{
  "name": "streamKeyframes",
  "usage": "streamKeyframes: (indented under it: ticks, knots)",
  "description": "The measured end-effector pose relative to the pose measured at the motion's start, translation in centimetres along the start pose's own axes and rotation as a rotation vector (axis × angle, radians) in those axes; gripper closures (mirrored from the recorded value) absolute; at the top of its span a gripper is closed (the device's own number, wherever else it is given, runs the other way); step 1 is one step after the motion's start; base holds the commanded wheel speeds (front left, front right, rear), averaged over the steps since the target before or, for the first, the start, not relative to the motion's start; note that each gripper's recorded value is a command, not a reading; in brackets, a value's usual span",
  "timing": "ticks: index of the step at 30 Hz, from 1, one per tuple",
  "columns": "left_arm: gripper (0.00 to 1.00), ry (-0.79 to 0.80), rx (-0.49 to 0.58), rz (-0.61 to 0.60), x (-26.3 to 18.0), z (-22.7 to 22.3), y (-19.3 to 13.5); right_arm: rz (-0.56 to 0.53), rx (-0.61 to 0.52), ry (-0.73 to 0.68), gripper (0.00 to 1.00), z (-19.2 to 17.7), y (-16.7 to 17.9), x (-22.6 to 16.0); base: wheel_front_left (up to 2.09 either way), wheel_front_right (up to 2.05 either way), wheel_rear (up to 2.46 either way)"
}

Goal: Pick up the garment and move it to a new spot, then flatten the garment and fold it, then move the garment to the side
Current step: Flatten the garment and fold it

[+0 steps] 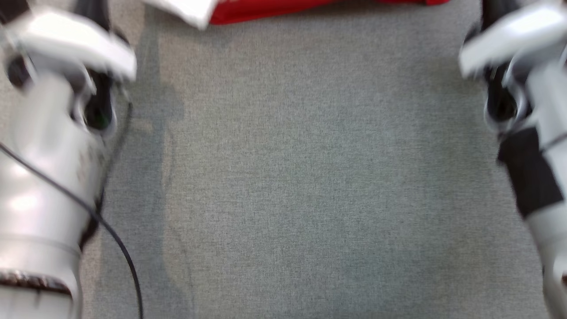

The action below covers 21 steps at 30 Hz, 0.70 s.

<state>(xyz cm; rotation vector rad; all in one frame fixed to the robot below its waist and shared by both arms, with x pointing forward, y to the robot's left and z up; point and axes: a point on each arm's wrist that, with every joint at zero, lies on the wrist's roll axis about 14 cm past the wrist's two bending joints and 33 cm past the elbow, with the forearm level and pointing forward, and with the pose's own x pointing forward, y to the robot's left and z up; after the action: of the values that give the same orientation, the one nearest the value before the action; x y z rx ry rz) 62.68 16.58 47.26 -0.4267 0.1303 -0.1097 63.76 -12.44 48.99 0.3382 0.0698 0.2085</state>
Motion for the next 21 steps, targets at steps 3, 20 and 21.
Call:
streamKeyframes:
  ticks: [3,20,21]
  knots:
    - [1.0,0.071,-0.078,0.063,-4.3,-4.5,1.9,-0.044,0.076,0.083,1.0,-4.6,-1.2,-4.8,0.0,0.0,0.0]
    - [1.0,-0.012,-0.138,0.148,-20.9,-5.3,4.8,-0.079,0.203,0.164,1.0,-9.1,-0.4,-22.9,0.0,0.0,0.0]
    - [1.0,-0.017,-0.127,0.152,-21.8,-5.3,4.7,-0.084,0.203,0.159,1.0,-9.0,-0.5,-23.7,0.0,0.0,0.0]
